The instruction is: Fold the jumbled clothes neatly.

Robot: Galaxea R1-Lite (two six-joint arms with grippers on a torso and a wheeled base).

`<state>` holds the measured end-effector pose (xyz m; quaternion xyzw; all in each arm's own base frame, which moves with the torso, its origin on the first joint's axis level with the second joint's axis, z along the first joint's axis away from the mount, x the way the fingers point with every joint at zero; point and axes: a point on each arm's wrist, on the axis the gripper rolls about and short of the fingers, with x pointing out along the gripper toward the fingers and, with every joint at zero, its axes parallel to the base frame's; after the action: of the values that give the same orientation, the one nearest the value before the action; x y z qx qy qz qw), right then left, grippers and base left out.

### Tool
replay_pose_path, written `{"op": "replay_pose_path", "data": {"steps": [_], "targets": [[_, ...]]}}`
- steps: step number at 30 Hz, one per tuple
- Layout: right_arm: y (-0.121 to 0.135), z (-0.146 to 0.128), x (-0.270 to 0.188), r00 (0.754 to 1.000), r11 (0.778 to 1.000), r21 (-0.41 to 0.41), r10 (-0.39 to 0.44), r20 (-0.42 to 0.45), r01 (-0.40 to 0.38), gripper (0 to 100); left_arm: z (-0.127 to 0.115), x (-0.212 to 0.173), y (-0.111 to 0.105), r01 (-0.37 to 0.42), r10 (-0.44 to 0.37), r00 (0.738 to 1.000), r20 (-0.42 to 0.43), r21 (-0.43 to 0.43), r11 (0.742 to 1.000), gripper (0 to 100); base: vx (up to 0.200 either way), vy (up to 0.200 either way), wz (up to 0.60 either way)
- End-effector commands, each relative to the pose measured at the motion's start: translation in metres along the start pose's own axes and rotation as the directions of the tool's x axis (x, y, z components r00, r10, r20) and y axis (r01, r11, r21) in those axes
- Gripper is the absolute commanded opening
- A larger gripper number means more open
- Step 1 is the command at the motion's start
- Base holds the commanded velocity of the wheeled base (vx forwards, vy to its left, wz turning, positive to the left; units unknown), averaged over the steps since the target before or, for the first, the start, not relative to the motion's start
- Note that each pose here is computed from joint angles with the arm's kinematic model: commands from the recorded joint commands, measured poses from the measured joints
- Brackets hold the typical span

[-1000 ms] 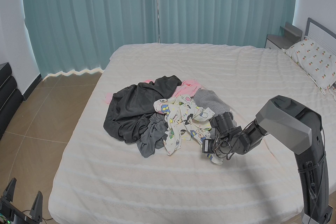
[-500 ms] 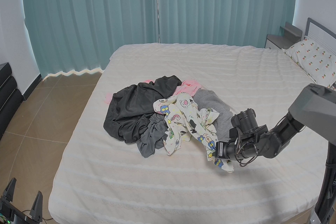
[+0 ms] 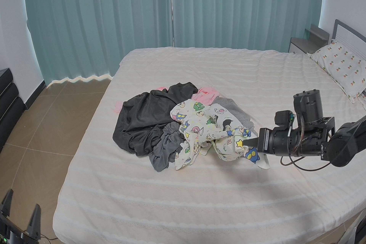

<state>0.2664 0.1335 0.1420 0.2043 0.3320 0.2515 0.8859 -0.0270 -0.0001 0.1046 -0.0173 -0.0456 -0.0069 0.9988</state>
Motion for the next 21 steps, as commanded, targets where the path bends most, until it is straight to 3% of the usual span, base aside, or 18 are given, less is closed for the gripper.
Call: {"op": "replay_pose_path", "data": {"steps": [1,2,3,4,6,8,10,14,15,16,17,21], "targets": [[0.047,0.037,-0.051,0.966,0.98,-0.104,0.189,0.178,-0.173,0,0.122,0.018,-0.006,0.256,-0.241,0.962,0.13,-0.114,0.96,100,0.0,0.0,0.0],[0.048,0.037,-0.051,0.965,0.979,-0.105,0.192,0.18,-0.175,0,0.123,0.02,-0.006,0.265,-0.251,0.96,0.122,-0.115,0.957,100,0.0,0.0,0.0],[0.056,0.047,-0.058,0.952,0.973,-0.126,0.219,0.215,-0.196,0,0.124,0.039,-0.009,0.347,-0.345,0.938,0.042,-0.116,0.931,100,0.0,0.0,0.0],[0.061,0.052,-0.062,0.944,0.969,-0.137,0.235,0.233,-0.208,0,0.122,0.051,-0.011,0.372,-0.375,0.927,-0.01,-0.105,0.922,100,0.0,0.0,0.0],[0.069,0.061,-0.069,0.929,0.962,-0.154,0.259,0.264,-0.224,0,0.115,0.074,-0.015,0.404,-0.41,0.905,-0.113,-0.071,0.912,100,0.0,0.0,0.0],[0.079,0.069,-0.074,0.915,0.953,-0.173,0.289,0.283,-0.248,0,0.106,0.094,-0.018,0.455,-0.453,0.867,-0.208,-0.039,0.889,100,0.0,0.0,0.0],[0.088,0.073,-0.079,0.905,0.946,-0.187,0.312,0.288,-0.266,0,0.101,0.104,-0.023,0.519,-0.509,0.822,-0.255,-0.031,0.854,100,0.0,0.0,0.0],[0.11,0.082,-0.095,0.88,0.923,-0.221,0.371,0.296,-0.315,0,0.084,0.129,-0.044,0.658,-0.637,0.669,-0.383,-0.092,0.747,100,0.0,0.0,0.0],[0.111,0.082,-0.096,0.878,0.922,-0.223,0.374,0.298,-0.317,0,0.083,0.13,-0.046,0.665,-0.642,0.659,-0.392,-0.096,0.741,100,0.0,0.0,0.0],[0.116,0.085,-0.098,0.87,0.915,-0.232,0.389,0.303,-0.329,0,0.076,0.136,-0.052,0.683,-0.656,0.623,-0.426,-0.114,0.722,100,0.0,0.0,0.0],[0.119,0.086,-0.1,0.865,0.912,-0.238,0.398,0.307,-0.335,0,0.071,0.14,-0.055,0.691,-0.662,0.602,-0.447,-0.125,0.712,100,0.0,0.0,0.0],[0.126,0.089,-0.103,0.855,0.903,-0.248,0.417,0.309,-0.351,0,0.059,0.156,-0.07,0.72,-0.684,0.544,-0.486,-0.15,0.678,100,0.0,0.0,0.0]]}}
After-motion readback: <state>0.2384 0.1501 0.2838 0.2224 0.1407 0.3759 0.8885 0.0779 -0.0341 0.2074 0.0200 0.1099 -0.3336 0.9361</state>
